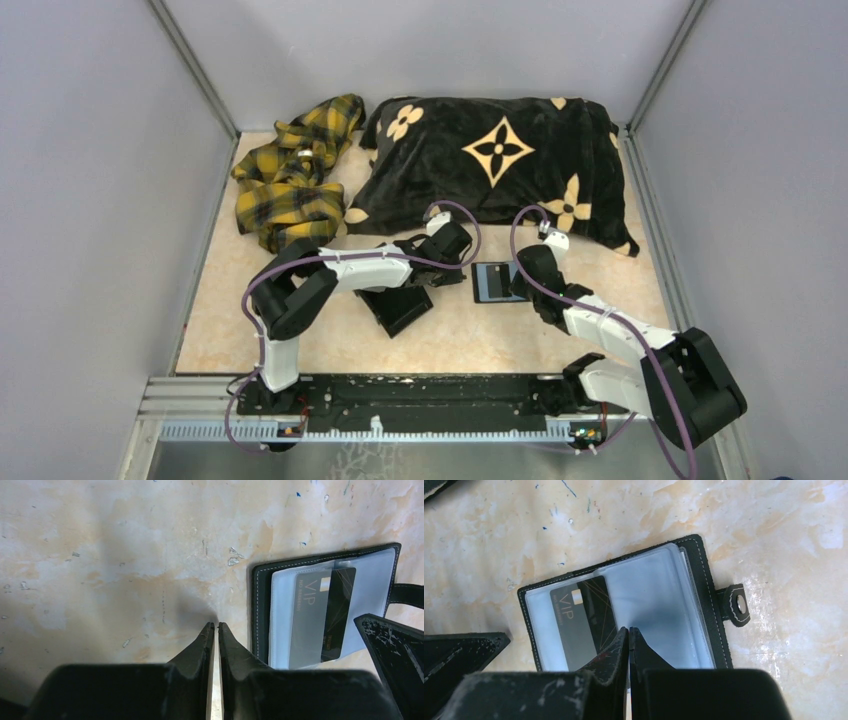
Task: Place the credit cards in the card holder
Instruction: Insert the credit card into the card holder.
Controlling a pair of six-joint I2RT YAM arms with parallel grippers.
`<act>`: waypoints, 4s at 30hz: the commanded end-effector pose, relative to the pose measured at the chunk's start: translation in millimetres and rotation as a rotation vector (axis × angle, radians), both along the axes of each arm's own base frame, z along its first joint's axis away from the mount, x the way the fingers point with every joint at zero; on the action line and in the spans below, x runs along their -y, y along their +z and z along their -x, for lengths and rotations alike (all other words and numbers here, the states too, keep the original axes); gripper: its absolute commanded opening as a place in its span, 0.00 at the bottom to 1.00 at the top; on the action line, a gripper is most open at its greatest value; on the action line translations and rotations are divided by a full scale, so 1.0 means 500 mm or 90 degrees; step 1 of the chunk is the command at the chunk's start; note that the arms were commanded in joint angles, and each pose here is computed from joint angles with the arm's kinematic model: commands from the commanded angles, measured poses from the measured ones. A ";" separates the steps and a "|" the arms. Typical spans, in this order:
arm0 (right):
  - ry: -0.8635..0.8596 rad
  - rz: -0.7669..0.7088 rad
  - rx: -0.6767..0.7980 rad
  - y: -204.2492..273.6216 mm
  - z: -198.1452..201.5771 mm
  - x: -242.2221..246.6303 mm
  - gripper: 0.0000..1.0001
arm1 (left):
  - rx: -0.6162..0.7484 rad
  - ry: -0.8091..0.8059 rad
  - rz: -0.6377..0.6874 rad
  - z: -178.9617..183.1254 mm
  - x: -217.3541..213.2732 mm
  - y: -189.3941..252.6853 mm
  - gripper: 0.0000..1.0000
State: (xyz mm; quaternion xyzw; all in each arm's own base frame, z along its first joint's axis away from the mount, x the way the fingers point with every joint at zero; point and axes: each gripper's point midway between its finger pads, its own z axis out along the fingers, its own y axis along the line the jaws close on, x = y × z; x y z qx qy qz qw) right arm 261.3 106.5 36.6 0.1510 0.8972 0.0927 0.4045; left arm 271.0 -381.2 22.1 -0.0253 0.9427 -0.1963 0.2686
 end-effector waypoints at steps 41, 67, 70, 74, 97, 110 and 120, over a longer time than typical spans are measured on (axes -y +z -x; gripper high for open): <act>0.030 -0.047 0.030 0.025 -0.046 -0.054 0.00 | -0.094 -0.053 -0.114 0.095 -0.038 -0.131 0.13; 0.046 -0.114 -0.003 -0.032 -0.037 -0.083 0.00 | -0.094 -0.045 -0.124 0.099 -0.053 -0.137 0.13; 0.058 -0.141 -0.011 -0.038 -0.034 -0.100 0.00 | -0.089 -0.039 -0.128 0.098 -0.061 -0.134 0.13; 0.065 -0.162 -0.019 -0.046 -0.025 -0.114 0.00 | -0.083 -0.030 -0.132 0.093 -0.071 -0.128 0.13; 0.098 -0.179 0.002 -0.001 -0.001 -0.156 0.00 | -0.062 0.027 -0.174 0.045 -0.153 -0.100 0.14; 0.131 -0.159 0.080 0.098 -0.043 -0.169 0.14 | -0.018 0.023 -0.184 0.011 -0.143 -0.029 0.19; 0.183 -0.128 0.151 0.217 -0.067 -0.178 0.35 | 0.075 0.032 -0.151 -0.042 -0.120 0.127 0.25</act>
